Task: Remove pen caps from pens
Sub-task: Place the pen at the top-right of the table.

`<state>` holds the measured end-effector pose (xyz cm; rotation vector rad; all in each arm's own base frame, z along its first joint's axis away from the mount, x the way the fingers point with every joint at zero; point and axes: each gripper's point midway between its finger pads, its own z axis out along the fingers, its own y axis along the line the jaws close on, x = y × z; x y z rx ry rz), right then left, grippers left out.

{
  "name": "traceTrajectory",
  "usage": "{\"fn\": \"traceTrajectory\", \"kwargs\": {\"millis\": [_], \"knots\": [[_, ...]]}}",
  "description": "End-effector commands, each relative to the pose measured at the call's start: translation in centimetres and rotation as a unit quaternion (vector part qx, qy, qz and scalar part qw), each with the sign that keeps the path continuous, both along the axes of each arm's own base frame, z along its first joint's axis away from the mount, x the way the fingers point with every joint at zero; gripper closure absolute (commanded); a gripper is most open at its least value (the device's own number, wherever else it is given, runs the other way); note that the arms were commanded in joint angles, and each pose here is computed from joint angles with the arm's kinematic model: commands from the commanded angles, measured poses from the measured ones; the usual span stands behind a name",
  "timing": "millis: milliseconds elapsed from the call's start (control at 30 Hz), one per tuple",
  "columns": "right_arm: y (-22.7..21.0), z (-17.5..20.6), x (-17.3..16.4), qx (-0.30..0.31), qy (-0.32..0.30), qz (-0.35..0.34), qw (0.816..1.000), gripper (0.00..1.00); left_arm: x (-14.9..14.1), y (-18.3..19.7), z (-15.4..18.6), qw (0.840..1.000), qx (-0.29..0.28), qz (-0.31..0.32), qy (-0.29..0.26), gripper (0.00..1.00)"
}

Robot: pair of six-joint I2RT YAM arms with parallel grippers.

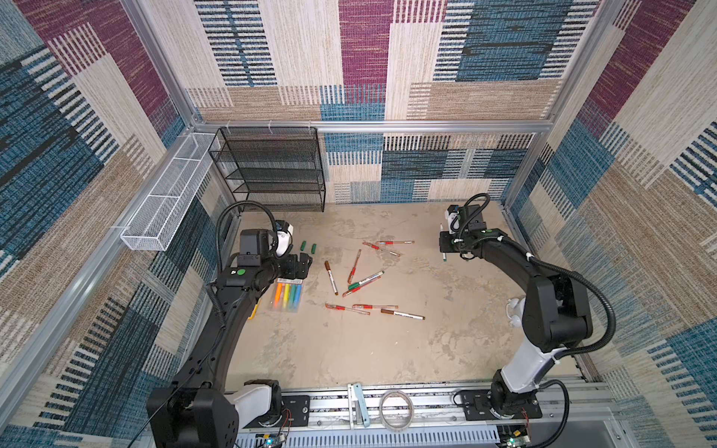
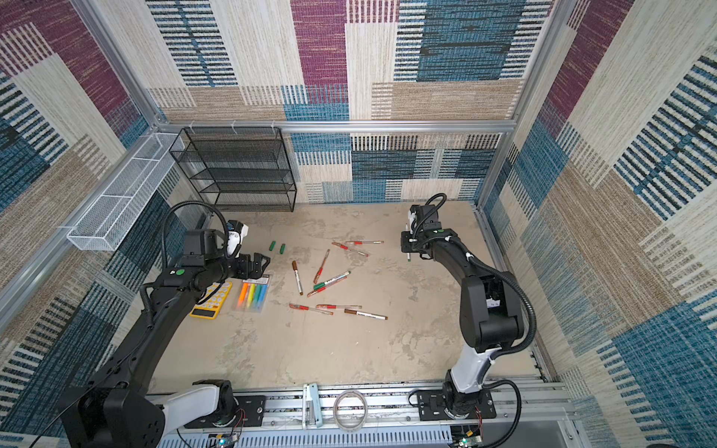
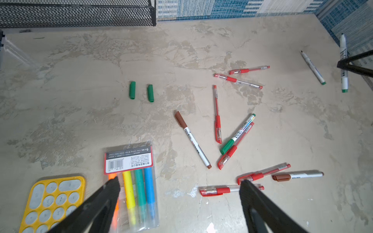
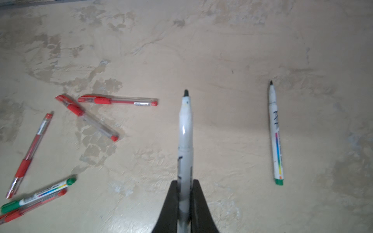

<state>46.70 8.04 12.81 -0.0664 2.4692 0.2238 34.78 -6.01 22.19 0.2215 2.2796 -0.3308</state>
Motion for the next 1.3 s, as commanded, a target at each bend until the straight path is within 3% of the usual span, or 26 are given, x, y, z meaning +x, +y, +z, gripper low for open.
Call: {"fn": "traceTrajectory", "kwargs": {"millis": [0,433,800,1000,1267], "knots": [[-1.5,-1.6,1.2,-0.028,0.022,-0.003,0.999,0.97,0.7,-0.4,1.6,0.999,-0.032,-0.003,-0.030,0.03],[-4.9,-6.5,5.6,-0.069,0.079,-0.031,0.994,0.95,0.5,-0.1,2.0,0.999,-0.038,0.001,-0.037,0.03],[-5.4,-10.3,5.7,-0.079,0.122,-0.035,0.989,0.93,0.6,0.2,2.3,0.998,-0.044,0.007,-0.038,0.02],[-5.5,-11.4,5.5,-0.073,0.133,-0.037,0.988,0.83,0.6,0.6,2.1,0.998,-0.042,0.013,-0.039,0.02],[-5.1,-9.2,5.9,-0.060,0.111,-0.035,0.991,0.73,0.6,0.8,2.4,0.998,-0.047,0.016,-0.040,0.02]]}}
